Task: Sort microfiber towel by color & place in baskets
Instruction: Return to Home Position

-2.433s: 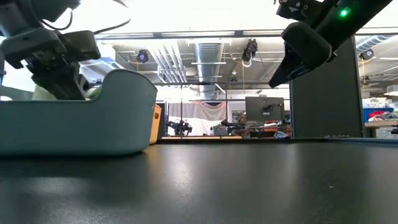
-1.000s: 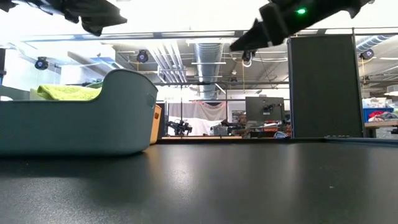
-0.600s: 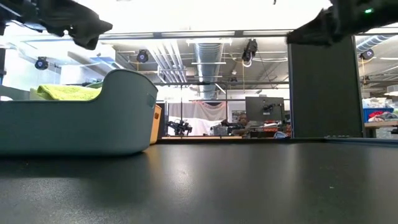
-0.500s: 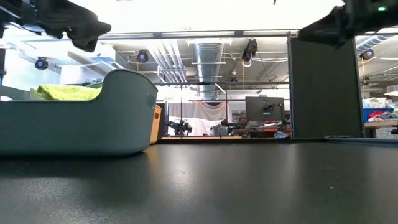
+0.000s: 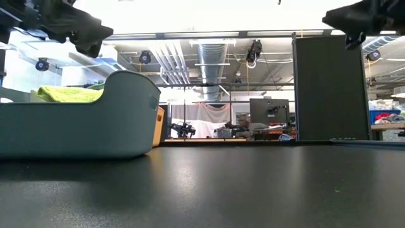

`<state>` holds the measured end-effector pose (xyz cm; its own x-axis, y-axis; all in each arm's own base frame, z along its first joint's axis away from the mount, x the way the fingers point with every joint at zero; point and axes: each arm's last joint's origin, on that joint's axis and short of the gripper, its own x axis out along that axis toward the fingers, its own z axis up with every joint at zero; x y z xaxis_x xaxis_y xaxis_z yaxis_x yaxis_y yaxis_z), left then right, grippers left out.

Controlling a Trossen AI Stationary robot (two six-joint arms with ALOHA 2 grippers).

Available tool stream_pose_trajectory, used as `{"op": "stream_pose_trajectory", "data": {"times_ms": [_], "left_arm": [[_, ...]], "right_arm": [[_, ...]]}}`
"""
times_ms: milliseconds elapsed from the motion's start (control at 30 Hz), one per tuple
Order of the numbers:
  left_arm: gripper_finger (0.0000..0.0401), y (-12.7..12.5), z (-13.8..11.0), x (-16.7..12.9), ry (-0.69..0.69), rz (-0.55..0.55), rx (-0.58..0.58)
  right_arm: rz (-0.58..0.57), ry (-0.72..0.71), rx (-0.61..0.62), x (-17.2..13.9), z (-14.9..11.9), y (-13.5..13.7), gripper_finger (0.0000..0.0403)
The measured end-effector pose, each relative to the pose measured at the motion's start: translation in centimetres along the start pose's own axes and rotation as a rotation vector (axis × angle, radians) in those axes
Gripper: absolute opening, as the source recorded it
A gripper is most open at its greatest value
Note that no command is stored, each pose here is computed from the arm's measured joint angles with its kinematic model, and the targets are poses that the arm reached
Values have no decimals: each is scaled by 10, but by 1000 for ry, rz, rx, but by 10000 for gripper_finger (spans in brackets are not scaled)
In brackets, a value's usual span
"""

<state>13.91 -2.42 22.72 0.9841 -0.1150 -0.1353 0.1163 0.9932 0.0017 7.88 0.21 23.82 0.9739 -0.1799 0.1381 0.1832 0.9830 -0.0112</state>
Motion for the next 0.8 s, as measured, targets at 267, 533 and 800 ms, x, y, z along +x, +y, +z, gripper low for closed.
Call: {"op": "stream_pose_trajectory", "data": {"times_ms": [267,533,800], "left_arm": [[96,10,-21,-6,35,70,6],[75,12,-36,-19,-49,139,-61],[74,13,-67,-27,-101,162,-112]], "right_arm": [[-19,31,55,7,-50,4,36],[-30,59,75,9,-65,4,10],[-52,131,44,11,-72,5,11]]}}
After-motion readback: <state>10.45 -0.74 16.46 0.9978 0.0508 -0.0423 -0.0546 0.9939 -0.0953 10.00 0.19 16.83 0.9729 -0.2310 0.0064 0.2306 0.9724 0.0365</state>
